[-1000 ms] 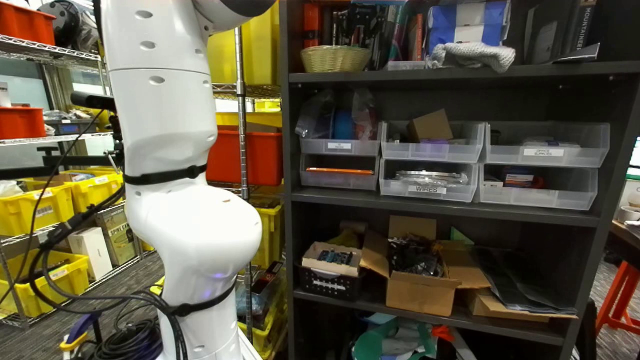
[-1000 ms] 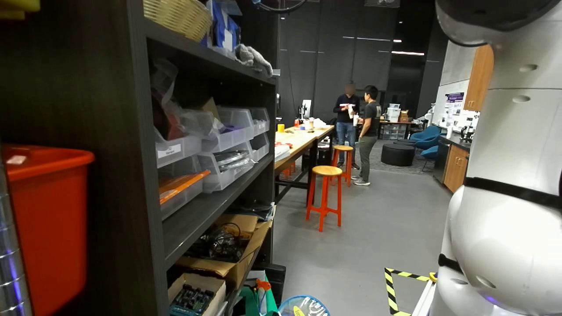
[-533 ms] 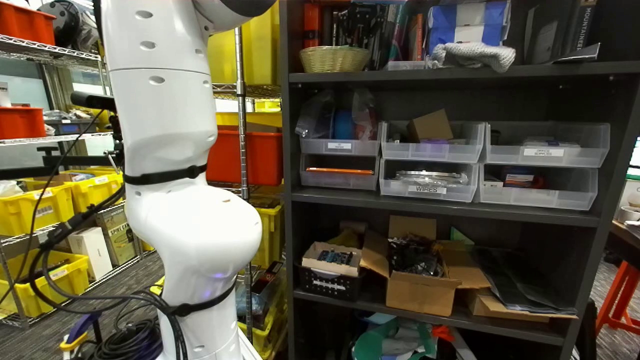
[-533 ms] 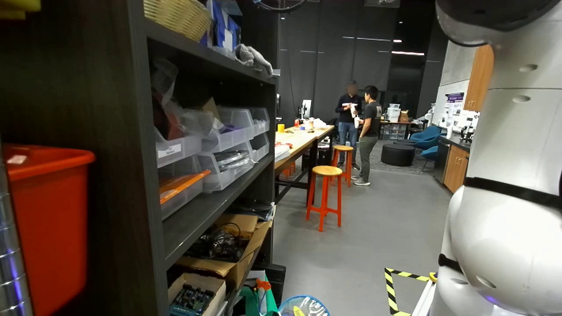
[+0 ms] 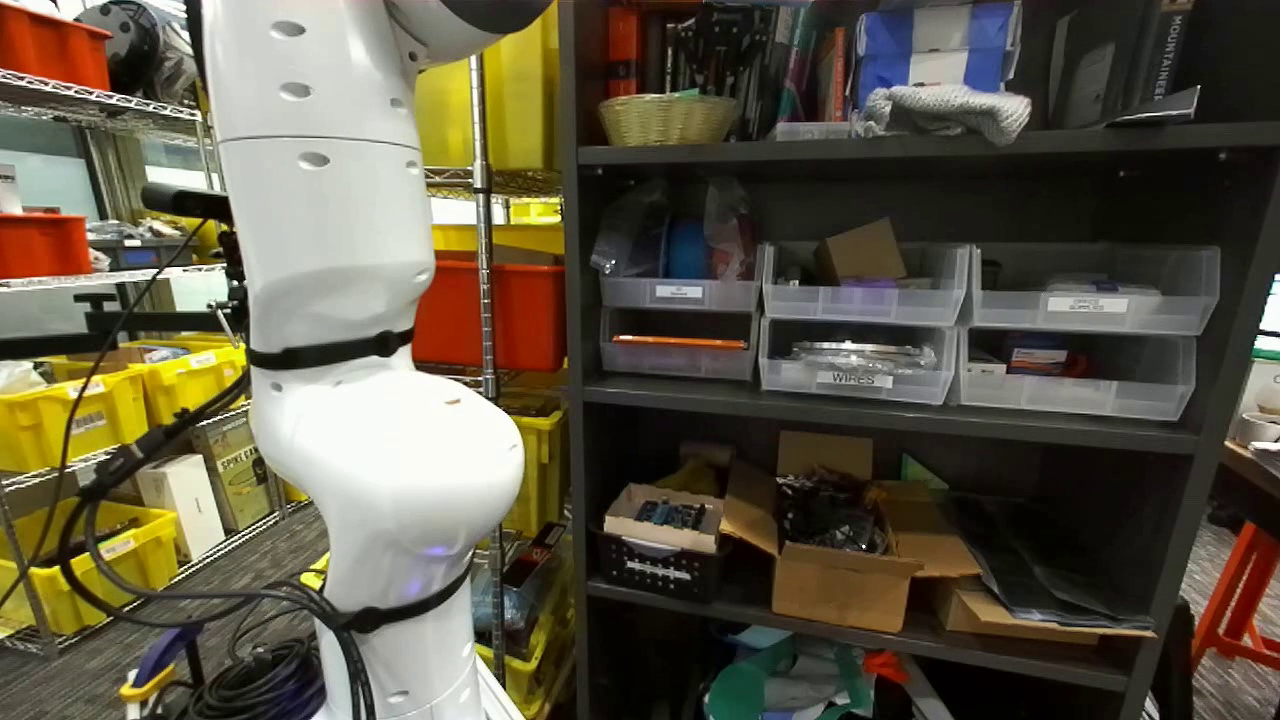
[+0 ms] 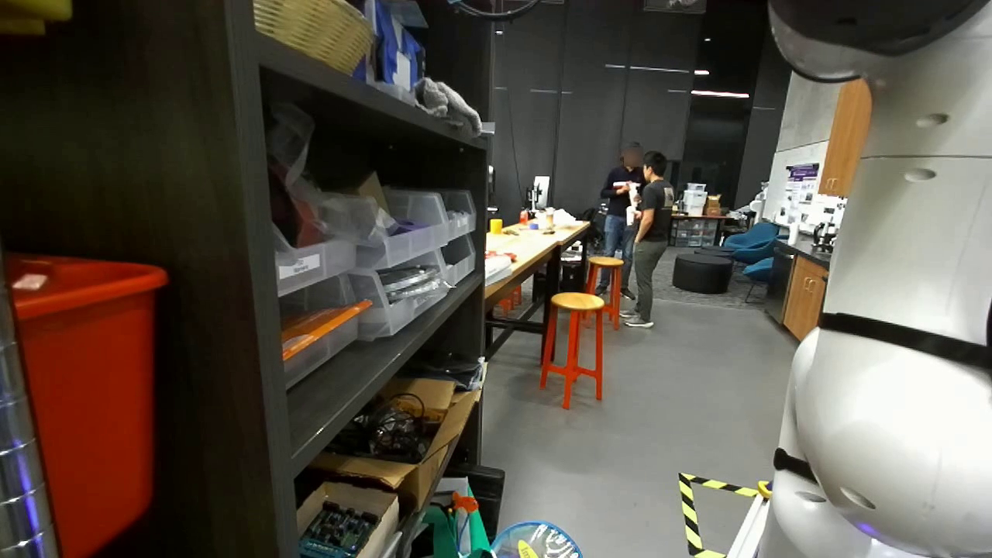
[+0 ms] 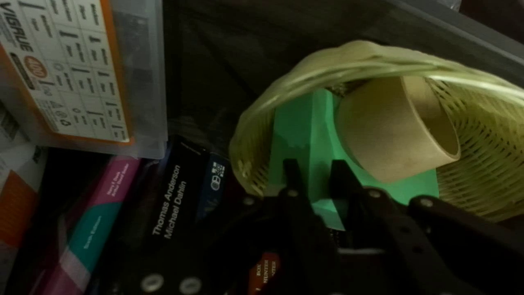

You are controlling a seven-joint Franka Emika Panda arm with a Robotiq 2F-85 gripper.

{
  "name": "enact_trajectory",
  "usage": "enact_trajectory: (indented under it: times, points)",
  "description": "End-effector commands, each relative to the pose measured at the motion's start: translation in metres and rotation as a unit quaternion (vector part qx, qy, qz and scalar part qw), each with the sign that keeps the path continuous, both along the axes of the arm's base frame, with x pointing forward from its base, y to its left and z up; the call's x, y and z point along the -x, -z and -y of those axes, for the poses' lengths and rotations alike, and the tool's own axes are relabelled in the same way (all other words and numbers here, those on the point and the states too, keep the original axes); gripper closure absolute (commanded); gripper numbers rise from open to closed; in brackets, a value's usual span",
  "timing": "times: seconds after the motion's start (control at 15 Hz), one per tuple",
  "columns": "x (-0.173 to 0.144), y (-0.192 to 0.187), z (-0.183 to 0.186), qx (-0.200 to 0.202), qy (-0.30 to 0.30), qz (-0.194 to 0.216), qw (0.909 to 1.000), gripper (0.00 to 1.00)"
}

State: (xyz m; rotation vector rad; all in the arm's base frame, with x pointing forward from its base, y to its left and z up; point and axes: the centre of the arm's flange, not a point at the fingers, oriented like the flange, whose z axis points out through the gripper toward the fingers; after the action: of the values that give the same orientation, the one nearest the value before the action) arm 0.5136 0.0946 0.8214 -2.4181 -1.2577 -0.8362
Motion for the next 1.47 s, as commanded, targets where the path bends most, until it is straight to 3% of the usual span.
enact_trajectory:
  times: [0.0,0.8,1.4]
  points:
    - [0.003,-0.01,0.008,-0.013,-0.003,0.002,0.9999,0.95]
    - [0.016,-0.038,0.023,-0.054,-0.005,0.032,0.9981,0.99]
    - [0.024,-0.06,0.054,-0.083,0.019,0.059,0.9946,0.98]
